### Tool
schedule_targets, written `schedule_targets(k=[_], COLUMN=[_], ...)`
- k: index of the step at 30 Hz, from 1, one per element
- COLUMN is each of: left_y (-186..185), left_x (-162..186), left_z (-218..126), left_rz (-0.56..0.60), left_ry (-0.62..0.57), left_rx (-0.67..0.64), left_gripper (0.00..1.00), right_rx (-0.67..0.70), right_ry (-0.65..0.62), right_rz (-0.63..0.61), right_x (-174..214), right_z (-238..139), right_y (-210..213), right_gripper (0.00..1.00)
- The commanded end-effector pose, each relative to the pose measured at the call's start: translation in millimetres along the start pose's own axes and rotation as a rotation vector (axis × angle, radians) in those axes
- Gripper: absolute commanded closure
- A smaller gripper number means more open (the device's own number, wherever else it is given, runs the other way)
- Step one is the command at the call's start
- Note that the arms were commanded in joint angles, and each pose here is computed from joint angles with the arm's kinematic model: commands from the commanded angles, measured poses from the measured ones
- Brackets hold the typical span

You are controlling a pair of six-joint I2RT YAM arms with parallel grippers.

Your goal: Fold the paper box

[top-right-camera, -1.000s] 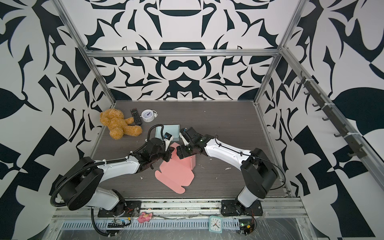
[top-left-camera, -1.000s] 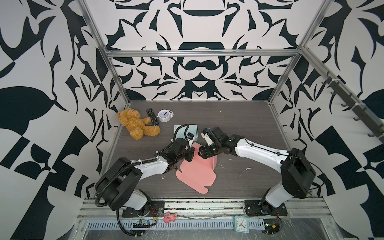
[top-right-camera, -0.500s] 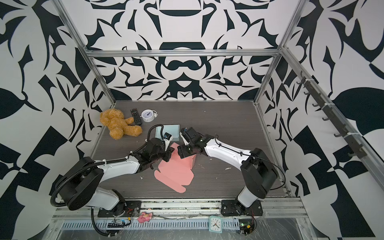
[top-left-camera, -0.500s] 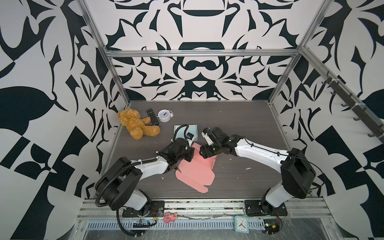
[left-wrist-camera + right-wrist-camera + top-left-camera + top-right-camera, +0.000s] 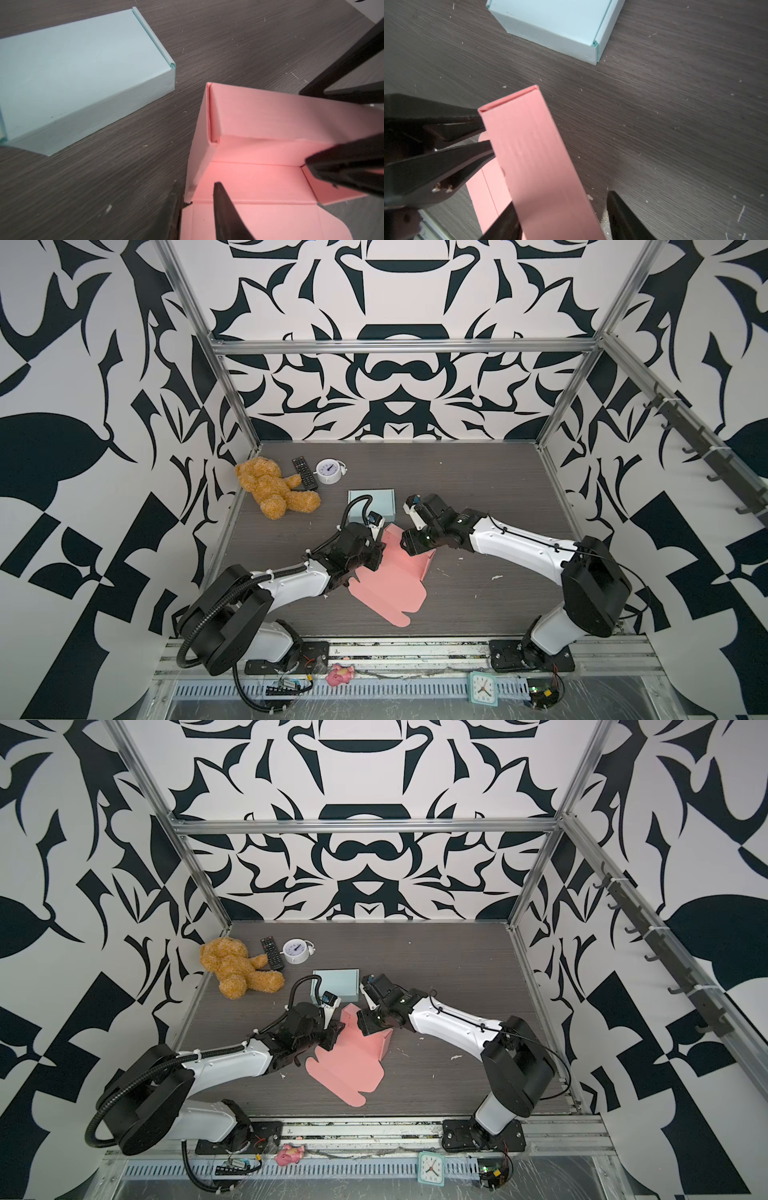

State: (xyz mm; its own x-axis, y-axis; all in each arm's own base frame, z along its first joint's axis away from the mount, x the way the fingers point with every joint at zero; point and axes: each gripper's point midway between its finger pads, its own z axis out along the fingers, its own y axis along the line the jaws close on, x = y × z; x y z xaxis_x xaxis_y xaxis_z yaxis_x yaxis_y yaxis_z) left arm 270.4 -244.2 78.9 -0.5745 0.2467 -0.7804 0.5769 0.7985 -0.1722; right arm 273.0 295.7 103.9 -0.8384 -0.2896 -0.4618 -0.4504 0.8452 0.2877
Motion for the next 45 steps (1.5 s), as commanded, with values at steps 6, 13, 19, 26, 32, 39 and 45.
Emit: schedule_targets(k=[6, 13, 19, 26, 32, 39, 45], left_y=[-6, -7, -15, -21, -28, -34, -34], left_x=[2, 1, 3, 0, -11, -22, -25], left_z=[-27, -40, -50, -61, -66, -72, -77], left_rz=[-0.047, -0.091, -0.146, -0.225, -0.293, -0.31, -0.317], left_ry=[0.001, 0.029, 0.093, 0.153, 0.195, 0.216, 0.221], left_rx=[0.011, 0.005, 0.011, 0.02, 0.023, 0.039, 0.035], left_gripper=[0.69, 0.66, 0.62, 0.61, 0.6, 0.48, 0.45], right_rx=[0.014, 0.027, 0.039, 0.054, 0.054, 0.057, 0.107], right_ry=[-0.013, -0.015, -0.016, -0.019, -0.016, -0.011, 0.007], right_rz=[0.009, 0.03, 0.052, 0.079, 0.103, 0.122, 0.108], right_x=[2, 6, 9, 12, 17, 21, 26], right_z=[2, 1, -2, -4, -2, 1, 2], right_y=[-6, -18, -30, -45, -55, -65, -76], right_gripper=[0.42, 0.43, 0.43, 0.43, 0.43, 0.43, 0.42])
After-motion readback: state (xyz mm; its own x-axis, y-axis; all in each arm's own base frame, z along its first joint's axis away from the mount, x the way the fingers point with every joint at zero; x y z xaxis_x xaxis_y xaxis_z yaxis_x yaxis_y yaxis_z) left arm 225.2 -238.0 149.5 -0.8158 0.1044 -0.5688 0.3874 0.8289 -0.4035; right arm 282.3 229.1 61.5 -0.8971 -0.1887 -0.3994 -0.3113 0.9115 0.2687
